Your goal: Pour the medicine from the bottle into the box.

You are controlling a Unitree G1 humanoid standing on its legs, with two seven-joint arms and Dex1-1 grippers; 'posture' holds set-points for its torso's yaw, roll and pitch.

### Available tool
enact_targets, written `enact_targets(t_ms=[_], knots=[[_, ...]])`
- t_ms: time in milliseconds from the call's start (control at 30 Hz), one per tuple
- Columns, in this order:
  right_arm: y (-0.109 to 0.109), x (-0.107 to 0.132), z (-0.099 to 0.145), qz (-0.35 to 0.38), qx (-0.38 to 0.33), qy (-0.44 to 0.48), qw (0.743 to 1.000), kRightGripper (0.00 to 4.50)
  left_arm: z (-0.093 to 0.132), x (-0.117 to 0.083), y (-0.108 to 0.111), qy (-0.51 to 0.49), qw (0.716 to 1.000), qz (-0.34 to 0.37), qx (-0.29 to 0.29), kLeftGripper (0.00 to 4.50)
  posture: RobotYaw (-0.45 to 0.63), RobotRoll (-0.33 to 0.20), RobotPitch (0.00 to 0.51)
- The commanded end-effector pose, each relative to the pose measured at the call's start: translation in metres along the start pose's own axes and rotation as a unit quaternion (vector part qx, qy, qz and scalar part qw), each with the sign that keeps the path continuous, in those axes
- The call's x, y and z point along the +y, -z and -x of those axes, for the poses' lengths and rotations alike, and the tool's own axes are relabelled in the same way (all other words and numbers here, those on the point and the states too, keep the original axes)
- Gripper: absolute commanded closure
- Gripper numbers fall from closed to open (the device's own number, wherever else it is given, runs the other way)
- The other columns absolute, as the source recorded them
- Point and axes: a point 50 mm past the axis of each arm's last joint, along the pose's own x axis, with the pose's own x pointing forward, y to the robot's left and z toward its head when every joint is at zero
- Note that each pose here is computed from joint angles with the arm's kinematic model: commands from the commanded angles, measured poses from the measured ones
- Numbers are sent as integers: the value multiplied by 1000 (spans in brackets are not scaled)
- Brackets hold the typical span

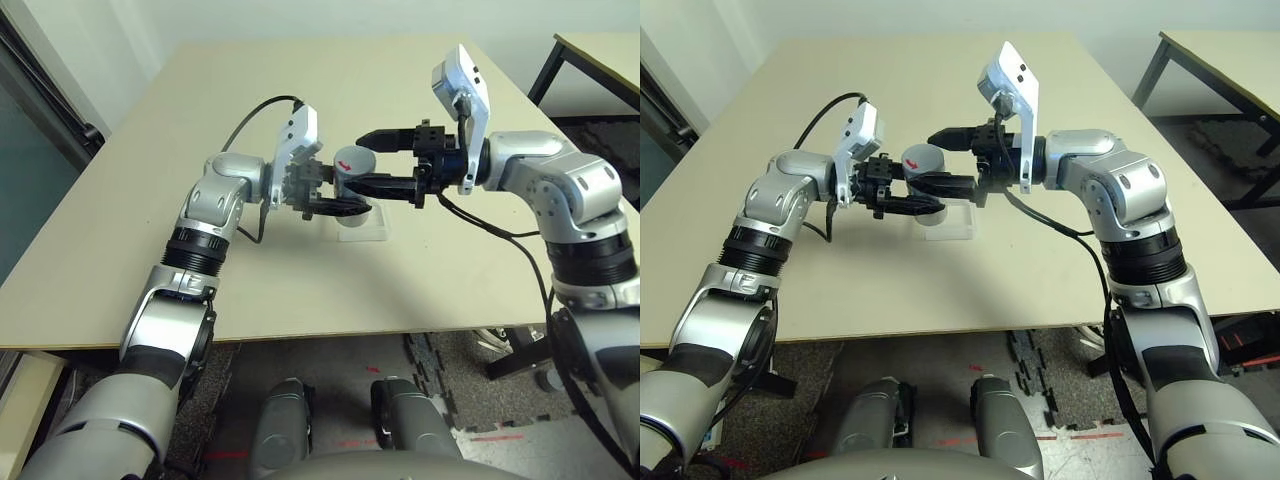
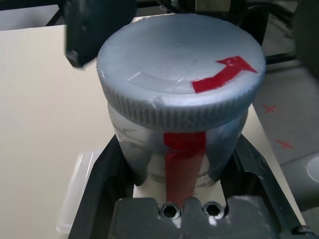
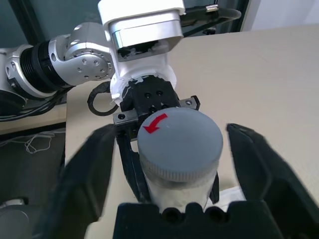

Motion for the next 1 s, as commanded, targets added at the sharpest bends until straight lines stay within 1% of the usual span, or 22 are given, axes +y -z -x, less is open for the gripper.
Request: enact_targets(t_ms=[33,67,100,300,467,567,600,700,767,833,1000], knots=[[-2,0,-5,17,3,-5,1000,1287,-2,-2,-4,6,1000,-1,-4,2037,16,0,76],[-1,0,-6,19,4,-6,1000,1714,-2,-2,-4,6,1000,0,-5,2037,16,0,76],[-1,0,-6,20,4,-5,1000,1921,-2,-2,-4,6,1000,1,-6,2037,16,0,77],[2,-3,-2,33,7,-21,999,1921,-5,-8,-7,23,1000,-3,-7,2037,14,0,80],[-7,-7,-4,64,-26,-116,991,1921,-13,-16,-20,55,998,-18,-14,2037,15,0,95],[-10,-13,-5,79,-18,-173,982,1921,-18,-23,-26,77,997,-26,-18,2037,31,0,109],[-11,-14,-5,85,-14,-186,979,1921,-19,-26,-27,82,996,-27,-18,2037,59,0,101],[-14,-21,-7,101,5,-230,968,1921,-23,-38,-30,106,994,-32,-16,2037,82,0,95],[-17,-24,-11,109,11,-243,964,1921,-24,-45,-32,117,993,-31,-17,2037,111,0,108],[-20,-27,-16,114,8,-247,962,1921,-25,-50,-31,119,992,-29,-16,2037,119,0,110],[-22,-30,-18,110,-2,-246,963,1921,-22,-51,-31,107,994,-23,-17,2037,125,0,113]])
